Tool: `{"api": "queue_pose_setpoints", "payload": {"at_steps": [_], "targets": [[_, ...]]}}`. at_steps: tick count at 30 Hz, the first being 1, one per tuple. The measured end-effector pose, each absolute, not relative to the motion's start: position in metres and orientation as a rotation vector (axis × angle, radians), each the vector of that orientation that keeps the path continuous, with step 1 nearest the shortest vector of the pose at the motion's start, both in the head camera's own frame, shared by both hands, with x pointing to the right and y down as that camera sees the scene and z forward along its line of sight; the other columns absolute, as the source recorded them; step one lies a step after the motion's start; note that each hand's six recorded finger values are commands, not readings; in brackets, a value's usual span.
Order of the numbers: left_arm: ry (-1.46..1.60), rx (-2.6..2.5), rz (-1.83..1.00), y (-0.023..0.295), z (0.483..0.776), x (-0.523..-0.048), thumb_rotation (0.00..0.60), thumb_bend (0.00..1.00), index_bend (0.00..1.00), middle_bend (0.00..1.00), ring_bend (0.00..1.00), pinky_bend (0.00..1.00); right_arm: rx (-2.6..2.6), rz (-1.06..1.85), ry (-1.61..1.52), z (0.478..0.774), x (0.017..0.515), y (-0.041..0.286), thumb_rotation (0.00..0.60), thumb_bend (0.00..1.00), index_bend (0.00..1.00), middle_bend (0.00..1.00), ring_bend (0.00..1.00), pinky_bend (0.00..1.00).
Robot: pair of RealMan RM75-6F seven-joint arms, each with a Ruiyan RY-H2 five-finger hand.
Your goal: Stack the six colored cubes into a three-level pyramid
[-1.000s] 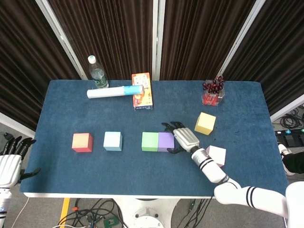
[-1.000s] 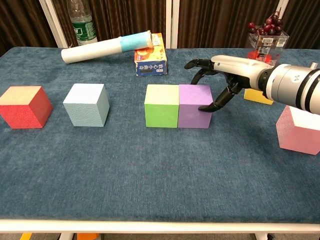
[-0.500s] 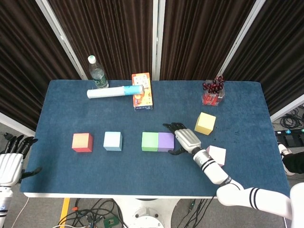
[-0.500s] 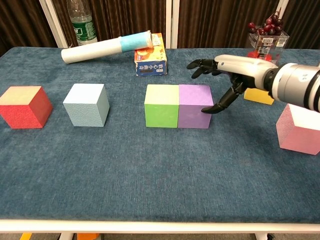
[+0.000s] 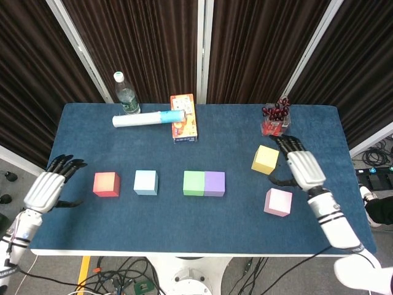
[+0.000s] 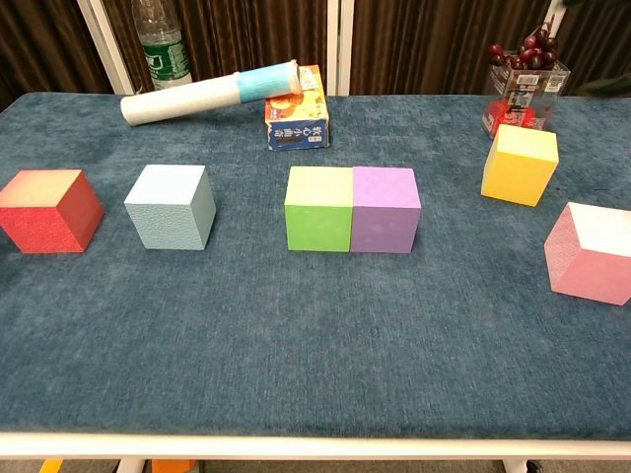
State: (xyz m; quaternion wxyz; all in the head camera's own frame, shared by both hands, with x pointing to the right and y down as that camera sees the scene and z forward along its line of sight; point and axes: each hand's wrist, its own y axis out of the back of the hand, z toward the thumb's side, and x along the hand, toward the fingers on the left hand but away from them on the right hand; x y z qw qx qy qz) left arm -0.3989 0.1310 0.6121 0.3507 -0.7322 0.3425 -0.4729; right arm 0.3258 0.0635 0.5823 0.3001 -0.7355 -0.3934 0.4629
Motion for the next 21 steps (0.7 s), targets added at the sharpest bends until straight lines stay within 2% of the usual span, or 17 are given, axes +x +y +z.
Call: {"api": "queue_pose_setpoints", "payload": {"at_steps": [3,8,21], "targets": [[0.832,-1.966,-1.191,0.117,0.621,-0.374,0.600,0.00,0.18,0.16,0.05,0.06,-1.894,1.245,-1.102,0.564,0.352,0.062,0.600,0.12,0.00,0.11,0.00,0.00],[0.752,-2.063,-1.170,0.104,0.638,-0.335,0.600,0.00,0.18,0.16,0.05,0.06,-1.846,1.281,-1.154,0.551,0.379,0.063,0.600,0.12,0.00,0.11,0.00,0.00],[0.653,-2.096,-1.250,0.097,0.677,-0.287,0.600,0.01,0.18,0.18,0.05,0.06,-1.863,1.298,-1.160,0.557,0.389,0.071,0.600,0.12,0.00,0.10,0.00,0.00]]}}
